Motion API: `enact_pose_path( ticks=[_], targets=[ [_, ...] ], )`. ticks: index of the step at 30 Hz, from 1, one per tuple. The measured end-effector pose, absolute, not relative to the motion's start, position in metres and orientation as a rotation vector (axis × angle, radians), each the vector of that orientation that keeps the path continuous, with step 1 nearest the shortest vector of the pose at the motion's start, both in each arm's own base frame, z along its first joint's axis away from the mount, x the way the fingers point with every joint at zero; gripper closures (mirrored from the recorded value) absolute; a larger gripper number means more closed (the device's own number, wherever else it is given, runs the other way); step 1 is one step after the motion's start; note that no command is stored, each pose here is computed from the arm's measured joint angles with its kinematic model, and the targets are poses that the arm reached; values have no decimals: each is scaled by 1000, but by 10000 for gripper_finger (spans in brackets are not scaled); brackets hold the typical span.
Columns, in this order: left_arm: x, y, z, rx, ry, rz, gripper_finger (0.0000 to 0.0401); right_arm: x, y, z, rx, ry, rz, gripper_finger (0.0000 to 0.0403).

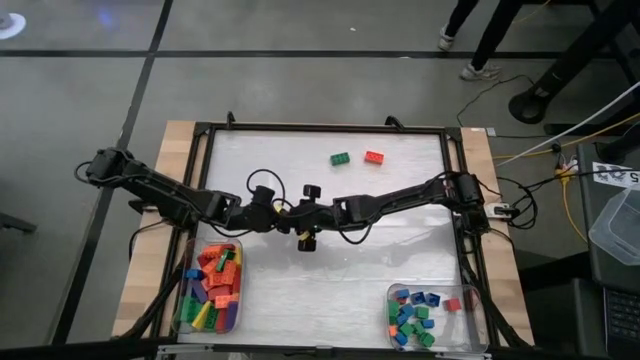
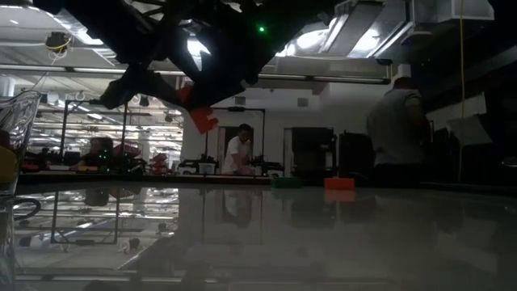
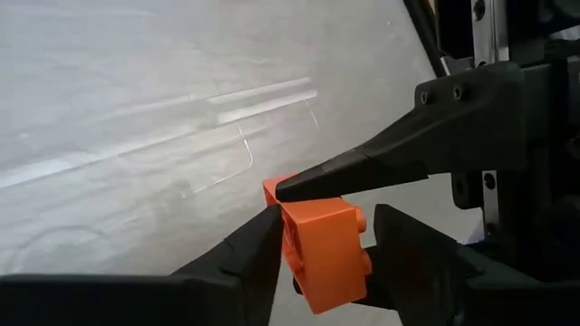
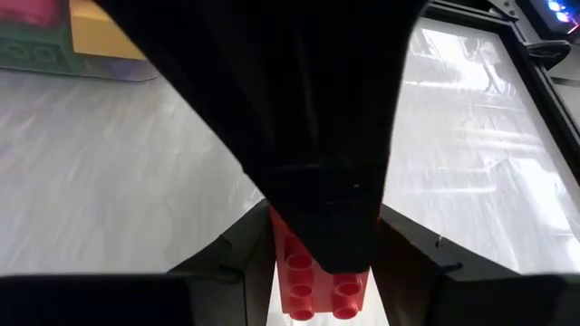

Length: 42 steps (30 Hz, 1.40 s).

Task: Sort blocks by size
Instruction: Put the large orange game piece into the left transparent bin

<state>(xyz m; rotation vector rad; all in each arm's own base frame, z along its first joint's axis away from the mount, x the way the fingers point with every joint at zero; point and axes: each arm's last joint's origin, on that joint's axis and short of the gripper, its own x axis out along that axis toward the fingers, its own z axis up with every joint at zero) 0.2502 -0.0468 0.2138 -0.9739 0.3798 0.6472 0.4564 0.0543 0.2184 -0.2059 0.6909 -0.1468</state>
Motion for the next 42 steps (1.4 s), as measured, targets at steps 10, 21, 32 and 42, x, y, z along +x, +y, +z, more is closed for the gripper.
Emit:
enact_pose_path(
  ticks=[10, 21, 32, 42],
  targets=[
    [250, -47, 213, -999, 418, 634, 327, 456, 54, 218, -201, 694, -140, 251],
    [245, -47, 217, -937, 449, 602, 324, 458, 55, 220, -163, 676, -138, 186],
    [200, -44, 249, -960, 658, 333, 322, 447, 43, 235, -363, 739, -120, 135],
    [125, -62, 270, -1214, 1169, -107, 316, 431, -36, 239, -380, 911, -213, 135]
  ],
)
